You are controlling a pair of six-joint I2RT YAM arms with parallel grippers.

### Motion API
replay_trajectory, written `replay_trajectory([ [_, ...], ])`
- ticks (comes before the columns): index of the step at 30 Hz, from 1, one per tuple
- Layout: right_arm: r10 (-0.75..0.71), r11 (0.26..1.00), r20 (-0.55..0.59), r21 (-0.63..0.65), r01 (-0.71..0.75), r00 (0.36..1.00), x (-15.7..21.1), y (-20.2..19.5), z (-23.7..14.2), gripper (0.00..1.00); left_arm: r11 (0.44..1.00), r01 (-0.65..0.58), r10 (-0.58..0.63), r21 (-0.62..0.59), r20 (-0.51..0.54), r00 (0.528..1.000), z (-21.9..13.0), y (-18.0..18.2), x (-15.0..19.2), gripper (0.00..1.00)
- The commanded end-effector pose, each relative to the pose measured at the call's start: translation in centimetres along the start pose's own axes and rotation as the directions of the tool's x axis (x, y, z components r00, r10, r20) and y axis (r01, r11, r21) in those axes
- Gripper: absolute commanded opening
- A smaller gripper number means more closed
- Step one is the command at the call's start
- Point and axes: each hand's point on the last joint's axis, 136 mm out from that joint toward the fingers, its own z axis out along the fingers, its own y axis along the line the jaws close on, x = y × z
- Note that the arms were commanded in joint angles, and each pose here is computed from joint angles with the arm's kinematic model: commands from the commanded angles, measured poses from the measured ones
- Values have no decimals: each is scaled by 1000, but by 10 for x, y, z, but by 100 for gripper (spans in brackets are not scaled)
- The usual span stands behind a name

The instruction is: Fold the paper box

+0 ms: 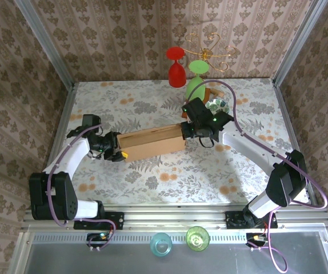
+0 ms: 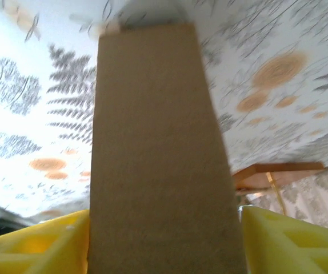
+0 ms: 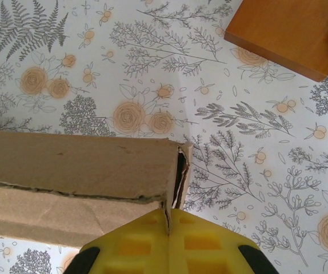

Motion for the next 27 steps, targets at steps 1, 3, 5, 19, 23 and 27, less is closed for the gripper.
replay_trajectory([
  [1, 11, 997, -92, 81, -3, 996, 19, -12, 7, 0, 990, -134, 131, 50, 69, 989, -11, -15, -8, 72],
  [3, 18, 996, -97, 86, -9, 995, 17, -12, 8, 0, 981, -185, 181, 57, 71, 981, -16, -15, -5, 75],
  [5, 25, 996, -96, 89, -17, 995, 15, -12, 7, 0, 972, -222, 217, 72, 68, 974, -19, -13, -3, 75],
  [19, 22, 996, -120, 91, -12, 993, 1, -5, 11, 0, 739, -660, 648, -135, 407, 644, -108, -3, -28, 49],
  [23, 22, 996, -129, 91, -10, 991, 1, -4, 12, 0, 434, -880, 858, -193, 386, 339, -117, -15, -3, 33],
  [27, 19, 996, -134, 88, -8, 991, 1, -3, 12, 0, 183, -950, 939, -254, 331, 92, -118, -14, 20, 33],
])
